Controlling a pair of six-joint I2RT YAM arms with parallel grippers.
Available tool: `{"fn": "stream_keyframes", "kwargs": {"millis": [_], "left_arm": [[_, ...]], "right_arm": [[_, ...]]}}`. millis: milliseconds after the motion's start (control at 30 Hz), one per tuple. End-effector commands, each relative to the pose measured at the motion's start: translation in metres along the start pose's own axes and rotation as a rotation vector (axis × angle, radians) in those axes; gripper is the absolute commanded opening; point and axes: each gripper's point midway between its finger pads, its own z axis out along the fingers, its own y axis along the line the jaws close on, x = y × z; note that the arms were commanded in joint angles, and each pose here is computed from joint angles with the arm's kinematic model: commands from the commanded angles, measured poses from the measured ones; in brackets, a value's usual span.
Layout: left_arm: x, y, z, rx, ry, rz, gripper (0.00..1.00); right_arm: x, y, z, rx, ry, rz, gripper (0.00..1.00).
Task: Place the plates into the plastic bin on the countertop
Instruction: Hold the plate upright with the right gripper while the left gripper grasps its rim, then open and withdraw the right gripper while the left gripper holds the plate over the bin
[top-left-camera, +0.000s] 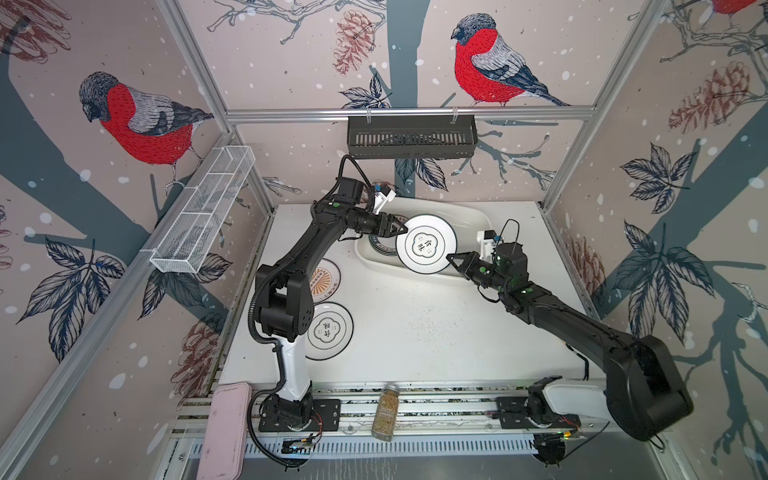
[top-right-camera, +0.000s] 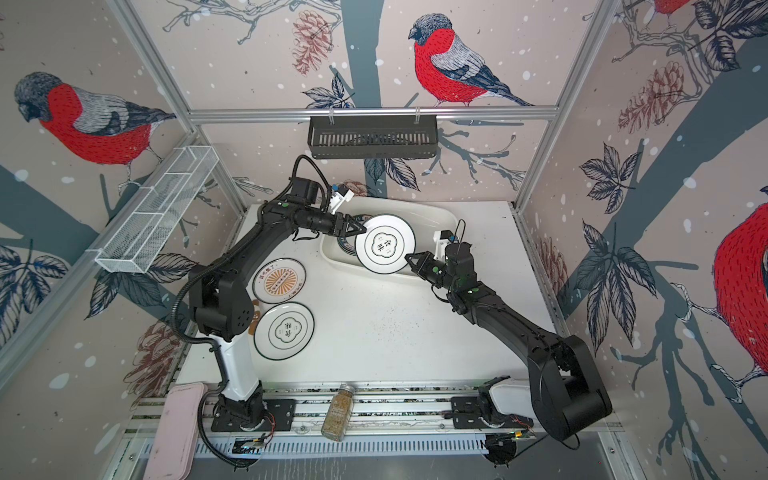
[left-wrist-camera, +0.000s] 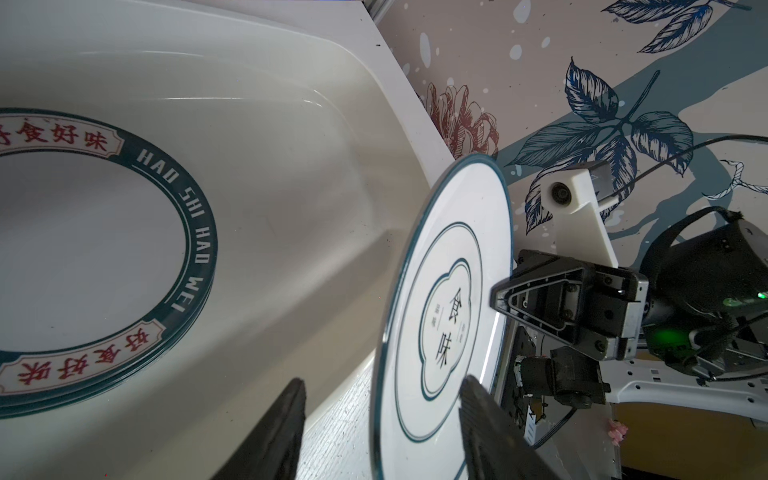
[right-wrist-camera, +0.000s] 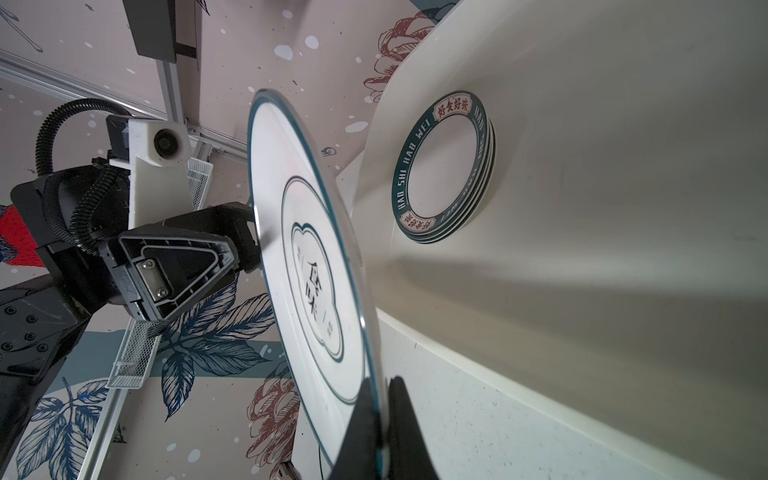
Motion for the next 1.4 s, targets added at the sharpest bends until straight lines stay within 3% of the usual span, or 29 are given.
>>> {"fn": "stream_keyframes", "kwargs": {"millis": [0,1000,1367], "left_arm": [[0.000,-0.007,0.003,0.038,0.005,-0.001,0.53],[-0.003,-0.012,0.016,0.090,0.006,-0.058,0.15],[-0.005,-0.013,0.016,0.096,0.005,-0.053,0.06]], "right_arm": [[-0.014,0.020,0.000,-0.078,-0.035,-0.053,0.03],[-0.029,0.011,0.005,-0.067,-0.035,-0.088,0.04],[-0.029,0.005,0.010,-0.054,-0.030,-0.083,0.15]]}}
